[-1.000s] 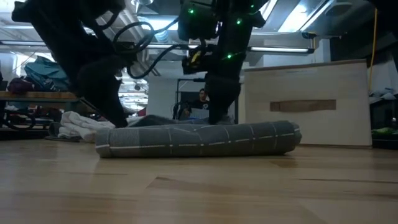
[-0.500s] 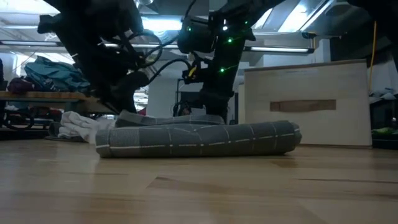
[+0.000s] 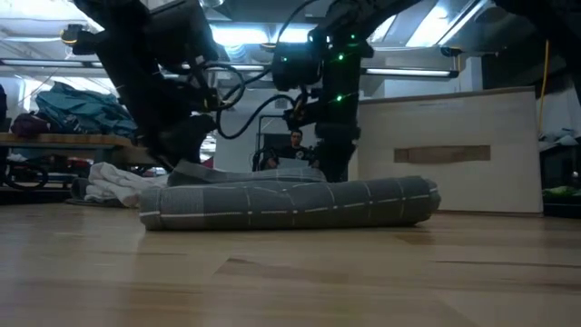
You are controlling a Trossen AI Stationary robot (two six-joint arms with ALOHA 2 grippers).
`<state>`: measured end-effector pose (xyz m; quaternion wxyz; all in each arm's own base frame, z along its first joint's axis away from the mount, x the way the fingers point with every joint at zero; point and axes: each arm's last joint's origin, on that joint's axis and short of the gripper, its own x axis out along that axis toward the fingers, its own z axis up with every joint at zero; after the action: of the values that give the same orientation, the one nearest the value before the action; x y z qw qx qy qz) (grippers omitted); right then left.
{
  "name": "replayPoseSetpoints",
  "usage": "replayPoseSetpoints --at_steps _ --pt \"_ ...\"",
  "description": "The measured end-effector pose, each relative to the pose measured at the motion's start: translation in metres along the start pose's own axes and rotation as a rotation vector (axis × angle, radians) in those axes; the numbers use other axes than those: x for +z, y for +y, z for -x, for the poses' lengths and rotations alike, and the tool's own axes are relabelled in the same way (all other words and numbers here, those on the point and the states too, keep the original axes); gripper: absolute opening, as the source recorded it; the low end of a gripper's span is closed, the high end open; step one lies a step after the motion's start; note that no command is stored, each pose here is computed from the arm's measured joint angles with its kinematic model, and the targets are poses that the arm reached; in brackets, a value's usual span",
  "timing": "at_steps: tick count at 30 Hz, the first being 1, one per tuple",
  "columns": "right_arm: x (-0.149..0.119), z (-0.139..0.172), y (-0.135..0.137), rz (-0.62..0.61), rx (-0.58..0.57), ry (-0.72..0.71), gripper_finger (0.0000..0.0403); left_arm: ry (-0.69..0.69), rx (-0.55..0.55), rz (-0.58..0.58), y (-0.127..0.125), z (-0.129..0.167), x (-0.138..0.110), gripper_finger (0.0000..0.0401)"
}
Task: Fold towel
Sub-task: Fold the gray white kitchen towel
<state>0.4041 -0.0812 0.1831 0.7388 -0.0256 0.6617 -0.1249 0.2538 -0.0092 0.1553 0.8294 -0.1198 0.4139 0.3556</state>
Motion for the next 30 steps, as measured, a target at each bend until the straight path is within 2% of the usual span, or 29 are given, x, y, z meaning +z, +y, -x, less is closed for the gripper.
replayPoseSetpoints --at_steps 5,9,12,18,21,26,30 --pt "-0.003 0.016 -0.001 0.057 0.049 0.076 0.0127 0.038 -0.049 -0.064 -0.002 0.0 -0.001 0.0172" --pt "-0.004 0.03 -0.004 0.076 0.065 0.121 0.0127 0.029 -0.056 -0.066 -0.004 0.003 0.005 0.0169" --pt "-0.005 0.044 -0.005 0.105 0.132 0.154 0.0127 0.001 -0.076 -0.089 -0.008 0.01 0.016 0.016" --pt "-0.014 0.083 -0.002 0.208 0.505 0.113 0.0127 -0.085 -0.137 -0.15 -0.011 0.04 0.049 0.015" --pt "-0.024 0.107 -0.002 0.209 0.627 0.058 0.0127 -0.066 -0.201 -0.151 -0.008 0.059 0.059 0.015" --pt "-0.044 0.147 -0.006 0.193 0.633 -0.035 0.0127 0.015 -0.405 -0.151 -0.008 0.081 0.056 0.0148" --pt "-0.06 0.178 -0.002 0.192 0.616 -0.107 0.0127 0.095 -0.489 -0.211 -0.017 0.088 0.042 0.0147"
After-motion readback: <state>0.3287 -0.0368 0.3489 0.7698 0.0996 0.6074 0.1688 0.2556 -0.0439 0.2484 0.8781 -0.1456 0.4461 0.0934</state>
